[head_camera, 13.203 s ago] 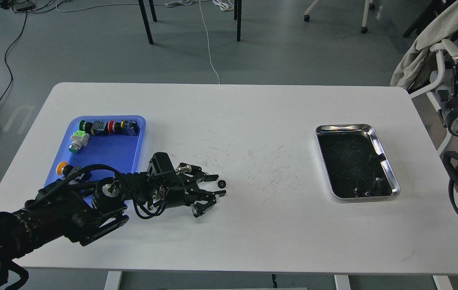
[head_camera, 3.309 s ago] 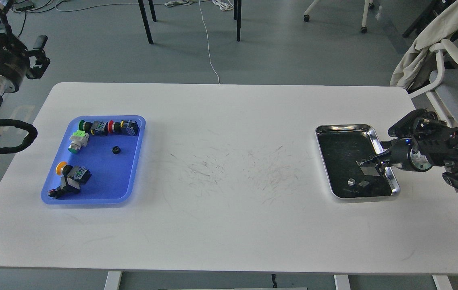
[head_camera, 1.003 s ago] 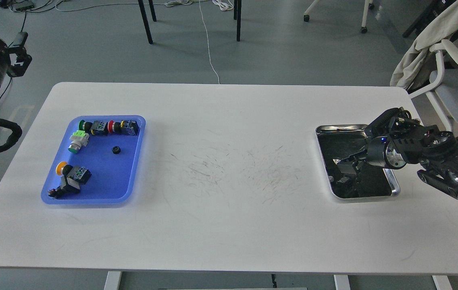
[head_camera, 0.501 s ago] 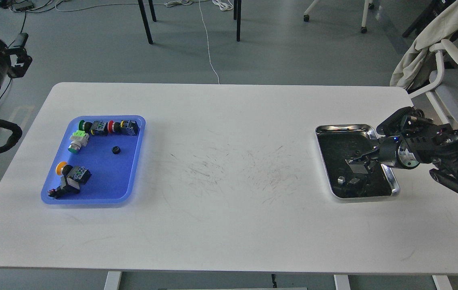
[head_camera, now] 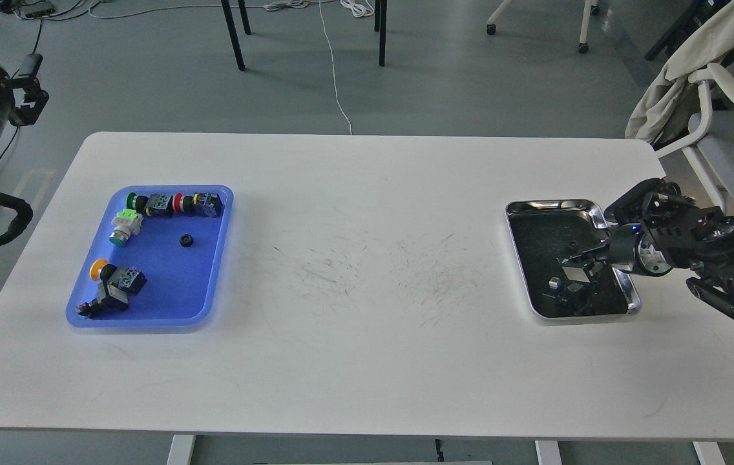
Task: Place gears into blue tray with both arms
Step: 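Close the right gripper on the small black part in the metal tray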
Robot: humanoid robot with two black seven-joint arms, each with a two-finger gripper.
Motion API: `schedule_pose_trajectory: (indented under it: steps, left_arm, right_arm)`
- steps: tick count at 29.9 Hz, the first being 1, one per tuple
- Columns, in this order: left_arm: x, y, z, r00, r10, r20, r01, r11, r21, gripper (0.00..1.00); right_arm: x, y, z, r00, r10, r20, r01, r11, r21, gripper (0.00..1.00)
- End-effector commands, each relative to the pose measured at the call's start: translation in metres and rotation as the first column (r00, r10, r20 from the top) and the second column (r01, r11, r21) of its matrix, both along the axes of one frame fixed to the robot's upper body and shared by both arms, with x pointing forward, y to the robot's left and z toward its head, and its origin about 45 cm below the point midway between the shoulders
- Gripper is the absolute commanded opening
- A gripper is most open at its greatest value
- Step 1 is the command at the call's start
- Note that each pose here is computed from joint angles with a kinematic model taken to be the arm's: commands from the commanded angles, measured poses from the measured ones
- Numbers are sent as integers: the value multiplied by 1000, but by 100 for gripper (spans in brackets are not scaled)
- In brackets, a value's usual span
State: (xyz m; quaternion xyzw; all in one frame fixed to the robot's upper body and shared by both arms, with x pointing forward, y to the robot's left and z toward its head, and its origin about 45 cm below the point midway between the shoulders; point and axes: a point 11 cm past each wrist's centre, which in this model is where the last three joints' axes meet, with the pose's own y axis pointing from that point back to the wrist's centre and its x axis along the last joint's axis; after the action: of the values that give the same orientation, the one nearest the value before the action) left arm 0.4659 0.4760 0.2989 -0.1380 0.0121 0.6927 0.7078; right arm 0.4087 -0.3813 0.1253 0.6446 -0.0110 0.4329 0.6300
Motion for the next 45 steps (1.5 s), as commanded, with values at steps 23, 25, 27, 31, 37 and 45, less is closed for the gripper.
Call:
schedule_pose_trajectory:
  steps: [23, 25, 27, 31, 37, 45]
  left_arm:
    - [-1, 4, 2, 1000, 6, 2, -6, 1000, 4, 99]
    - [-1, 4, 2, 1000, 6, 2, -6, 1000, 4, 99]
    - [-1, 3, 2, 1000, 5, 1, -5, 1000, 6, 99]
    - [-1, 3, 2, 1000, 5, 1, -5, 1000, 6, 99]
    - [-1, 4, 2, 1000, 6, 2, -6, 1000, 4, 99]
    - [-1, 3, 2, 1000, 5, 1, -5, 1000, 6, 99]
  right_arm:
    - [-1, 8, -3, 1000, 22, -16, -22, 1000, 1, 44]
    - [-2, 8, -4, 1000, 23, -21, -23, 1000, 1, 42]
    - [-2, 7, -4, 1000, 22, -22, -22, 1000, -3, 37]
    - [-2, 7, -4, 999, 22, -25, -23, 1000, -2, 30]
    - [-3, 6, -4, 999, 27, -29, -28, 1000, -13, 17]
    - [-4, 7, -5, 999, 32, -36, -33, 999, -14, 1]
